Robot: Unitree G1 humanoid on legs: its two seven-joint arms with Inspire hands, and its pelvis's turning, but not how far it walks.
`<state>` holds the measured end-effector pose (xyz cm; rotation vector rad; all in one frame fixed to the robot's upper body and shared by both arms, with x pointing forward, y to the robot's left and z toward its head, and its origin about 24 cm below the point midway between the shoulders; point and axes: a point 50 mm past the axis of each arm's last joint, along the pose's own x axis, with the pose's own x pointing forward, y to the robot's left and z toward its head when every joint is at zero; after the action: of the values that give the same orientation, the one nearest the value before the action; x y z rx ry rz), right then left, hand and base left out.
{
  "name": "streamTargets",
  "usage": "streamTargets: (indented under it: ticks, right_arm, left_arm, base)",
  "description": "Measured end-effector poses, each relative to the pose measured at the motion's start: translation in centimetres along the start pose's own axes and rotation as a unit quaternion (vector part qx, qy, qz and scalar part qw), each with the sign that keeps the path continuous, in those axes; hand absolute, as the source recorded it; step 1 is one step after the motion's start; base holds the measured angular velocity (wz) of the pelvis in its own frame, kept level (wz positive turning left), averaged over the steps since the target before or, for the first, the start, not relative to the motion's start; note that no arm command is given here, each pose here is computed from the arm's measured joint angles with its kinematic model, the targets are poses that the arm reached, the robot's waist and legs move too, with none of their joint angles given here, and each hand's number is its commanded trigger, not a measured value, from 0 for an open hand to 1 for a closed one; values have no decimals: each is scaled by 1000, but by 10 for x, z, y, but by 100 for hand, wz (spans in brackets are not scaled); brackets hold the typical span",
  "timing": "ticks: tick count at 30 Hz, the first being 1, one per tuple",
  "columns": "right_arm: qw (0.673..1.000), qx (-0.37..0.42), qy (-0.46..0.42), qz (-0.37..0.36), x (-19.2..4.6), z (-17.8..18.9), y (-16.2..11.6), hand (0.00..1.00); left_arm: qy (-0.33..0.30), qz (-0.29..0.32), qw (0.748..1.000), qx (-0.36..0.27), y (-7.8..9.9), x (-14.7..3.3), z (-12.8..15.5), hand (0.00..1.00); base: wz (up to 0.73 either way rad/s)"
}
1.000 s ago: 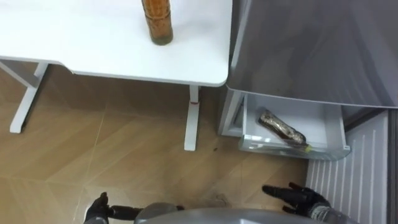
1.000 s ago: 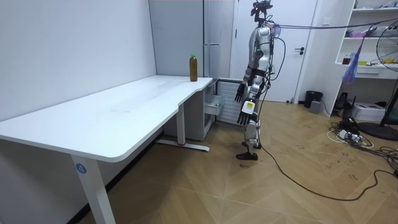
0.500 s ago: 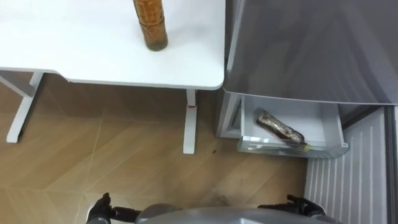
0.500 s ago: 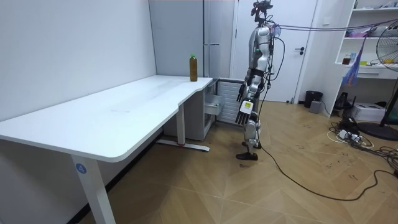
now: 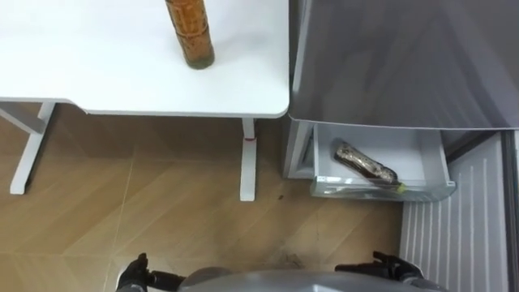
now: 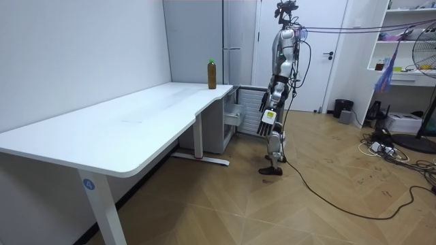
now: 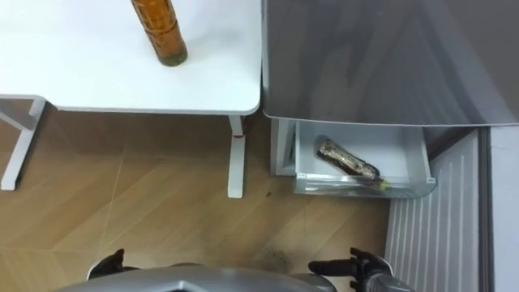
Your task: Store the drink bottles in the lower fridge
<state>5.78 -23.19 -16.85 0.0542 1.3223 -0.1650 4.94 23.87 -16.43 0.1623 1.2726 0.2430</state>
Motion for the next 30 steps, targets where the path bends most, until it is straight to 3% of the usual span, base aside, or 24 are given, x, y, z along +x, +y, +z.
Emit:
streamTargets:
  ticks: [10,19,24,30]
  right_arm:
    - [1000,3,1,6,0,0,2,0]
    - [1000,4,9,5,0,-5,2,0]
    - [1000,4,5,3,0,-3,1,0]
    - [1000,3,3,-3,0,-3,-1,0]
  left_arm:
    - [-3,18,1000,-12,2,0,2,0]
    - [-32,96,994,-53,13,1,19,0]
    - [-96,168,973,-122,27,-4,50,0]
    - [-164,218,951,-149,37,-13,78,0]
  base:
    - [0]
    - [2]
    - [5]
    - [0]
